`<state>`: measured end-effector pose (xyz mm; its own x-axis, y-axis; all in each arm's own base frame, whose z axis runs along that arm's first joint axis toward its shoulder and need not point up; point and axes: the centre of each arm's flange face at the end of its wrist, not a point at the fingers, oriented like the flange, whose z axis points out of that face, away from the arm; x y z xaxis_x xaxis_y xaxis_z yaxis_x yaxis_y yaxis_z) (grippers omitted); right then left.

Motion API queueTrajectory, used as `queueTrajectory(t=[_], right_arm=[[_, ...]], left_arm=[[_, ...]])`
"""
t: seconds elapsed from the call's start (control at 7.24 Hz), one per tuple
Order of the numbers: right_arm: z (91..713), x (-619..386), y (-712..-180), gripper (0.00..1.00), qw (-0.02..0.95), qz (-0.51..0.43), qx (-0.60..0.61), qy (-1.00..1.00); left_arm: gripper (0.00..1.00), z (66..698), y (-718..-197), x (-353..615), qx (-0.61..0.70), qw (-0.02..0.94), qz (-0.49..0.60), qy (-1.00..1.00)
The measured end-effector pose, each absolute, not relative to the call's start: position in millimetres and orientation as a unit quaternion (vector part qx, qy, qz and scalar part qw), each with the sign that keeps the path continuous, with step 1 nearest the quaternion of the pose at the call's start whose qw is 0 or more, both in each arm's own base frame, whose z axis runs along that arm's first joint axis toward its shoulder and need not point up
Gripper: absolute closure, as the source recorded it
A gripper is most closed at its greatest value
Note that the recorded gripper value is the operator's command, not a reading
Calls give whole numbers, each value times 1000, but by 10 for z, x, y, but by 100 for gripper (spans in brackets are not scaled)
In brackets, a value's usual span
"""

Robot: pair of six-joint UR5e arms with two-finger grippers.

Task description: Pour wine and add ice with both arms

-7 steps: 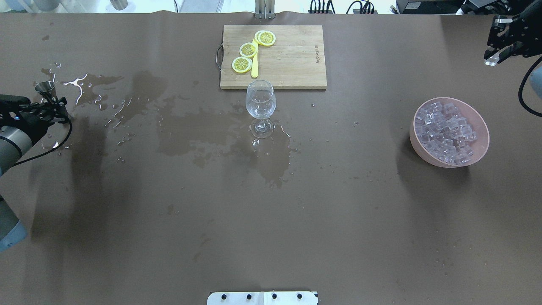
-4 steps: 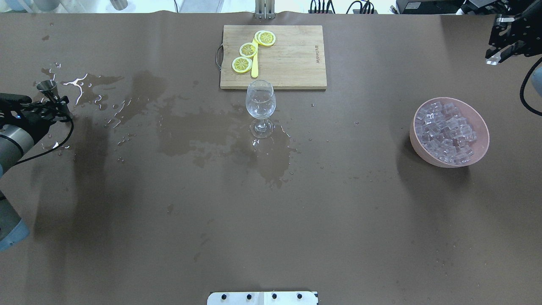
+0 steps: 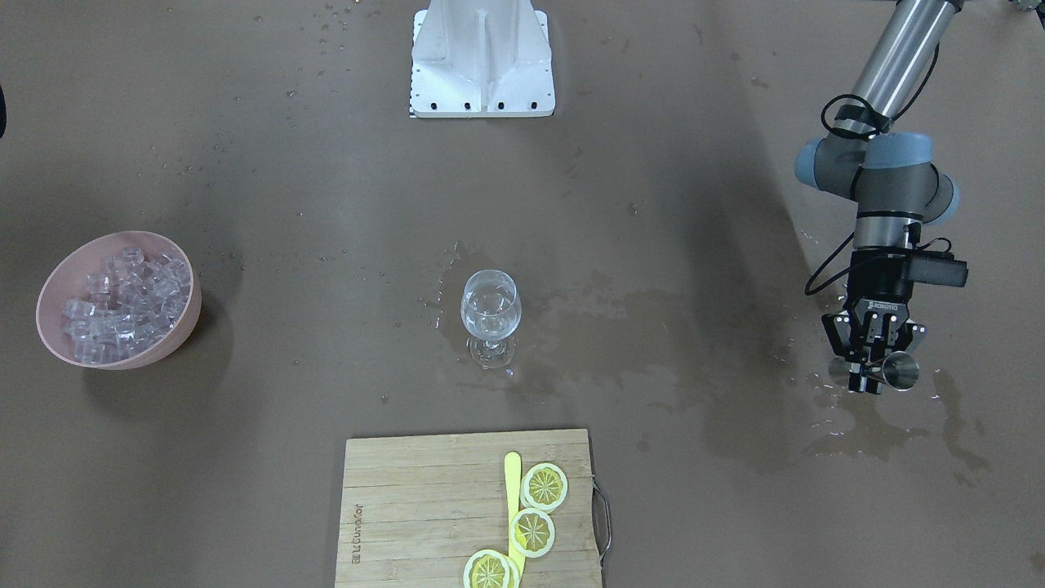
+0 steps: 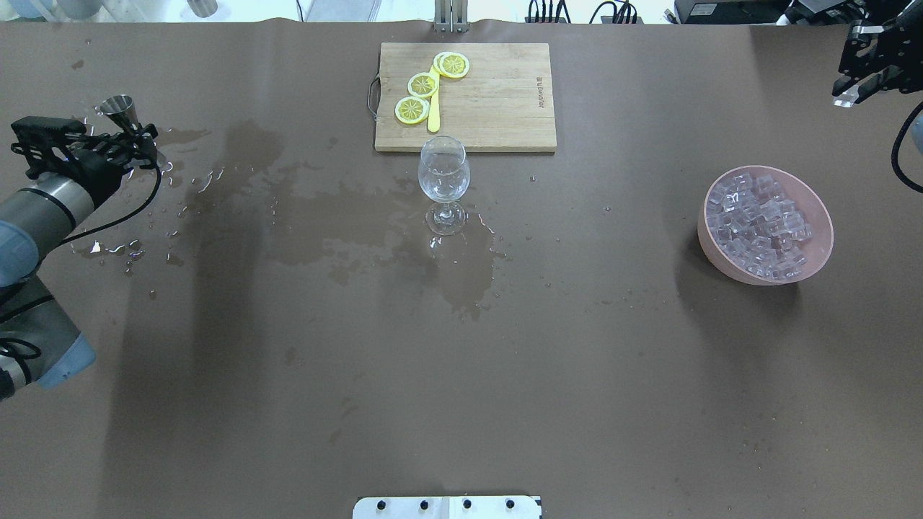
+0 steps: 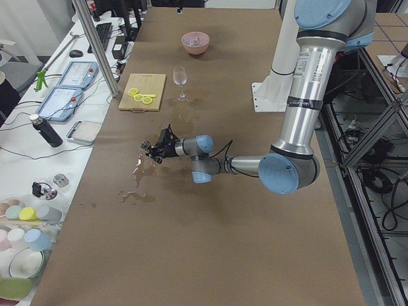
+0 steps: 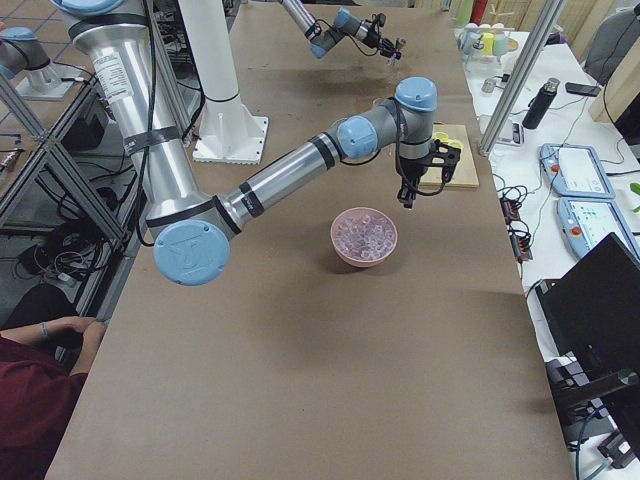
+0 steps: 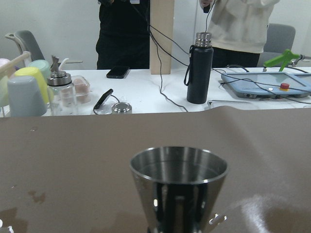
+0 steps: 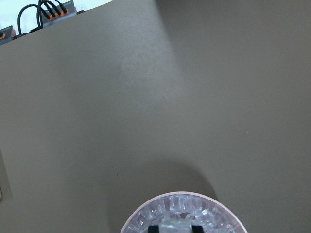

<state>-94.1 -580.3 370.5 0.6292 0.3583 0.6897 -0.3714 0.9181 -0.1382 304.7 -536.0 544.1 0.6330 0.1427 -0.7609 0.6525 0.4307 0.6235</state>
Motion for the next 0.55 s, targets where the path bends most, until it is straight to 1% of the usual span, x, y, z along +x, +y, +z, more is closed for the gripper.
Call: queueTrajectory(t=[0.28, 0.55], right_arm=[[3695, -928, -5786, 77, 902, 202, 10, -381], [3684, -912, -5768, 77, 902, 202, 12, -382]], left_arm=[[100, 4812, -5480, 3176, 509, 738, -167, 411], [100, 4080, -5478, 3339, 505, 739, -160, 417]])
